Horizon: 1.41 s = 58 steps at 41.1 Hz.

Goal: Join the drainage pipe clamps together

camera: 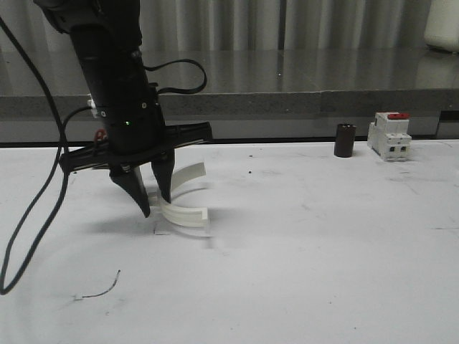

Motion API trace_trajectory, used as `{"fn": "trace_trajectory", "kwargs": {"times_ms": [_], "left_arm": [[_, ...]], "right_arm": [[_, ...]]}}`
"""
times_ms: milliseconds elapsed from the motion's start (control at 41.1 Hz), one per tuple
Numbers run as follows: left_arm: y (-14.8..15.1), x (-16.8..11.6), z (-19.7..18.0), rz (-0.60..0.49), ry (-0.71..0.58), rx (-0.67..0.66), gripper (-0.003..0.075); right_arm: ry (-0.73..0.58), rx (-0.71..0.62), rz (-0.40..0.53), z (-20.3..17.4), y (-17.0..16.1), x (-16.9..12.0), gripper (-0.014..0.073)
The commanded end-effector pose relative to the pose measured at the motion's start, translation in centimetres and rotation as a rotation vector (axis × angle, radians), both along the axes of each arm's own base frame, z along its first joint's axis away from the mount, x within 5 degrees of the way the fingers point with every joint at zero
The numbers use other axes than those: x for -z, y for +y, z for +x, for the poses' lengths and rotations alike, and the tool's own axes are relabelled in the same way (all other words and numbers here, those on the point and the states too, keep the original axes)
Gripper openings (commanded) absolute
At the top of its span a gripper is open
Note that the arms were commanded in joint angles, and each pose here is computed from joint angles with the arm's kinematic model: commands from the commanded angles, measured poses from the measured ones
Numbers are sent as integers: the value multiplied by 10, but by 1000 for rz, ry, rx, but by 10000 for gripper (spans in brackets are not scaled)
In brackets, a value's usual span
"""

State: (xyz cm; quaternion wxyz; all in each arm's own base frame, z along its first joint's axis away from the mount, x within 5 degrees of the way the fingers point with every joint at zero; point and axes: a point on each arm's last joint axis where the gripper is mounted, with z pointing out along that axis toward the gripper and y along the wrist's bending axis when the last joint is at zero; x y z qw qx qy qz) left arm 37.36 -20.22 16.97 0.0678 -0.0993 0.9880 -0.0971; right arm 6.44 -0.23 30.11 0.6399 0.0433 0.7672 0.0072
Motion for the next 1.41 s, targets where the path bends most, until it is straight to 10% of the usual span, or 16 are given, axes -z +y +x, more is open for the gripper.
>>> {"fn": "trace_trajectory", "kwargs": {"times_ms": [0, 316, 609, 949, 1144, 1388], "left_arm": [[-6, -24, 3, -42, -78, -6, 181], [-5, -15, 4, -16, -65, 12, 201], [-8, -28, 8, -27, -76, 15, 549], [2, -99, 0, 63, -244, 307, 554], [20, -149, -32, 39, -448, 384, 449], [57, -182, -83, 90, -631, 435, 104]], "right_arm": [[-101, 10, -8, 2, -1, -18, 580], [-101, 10, -8, 2, -1, -18, 580], [-101, 10, -8, 2, -1, -18, 580], [-101, 10, -8, 2, -1, -18, 580], [-101, 10, -8, 2, -1, -18, 580], [-101, 10, -8, 2, -1, -18, 580]]}}
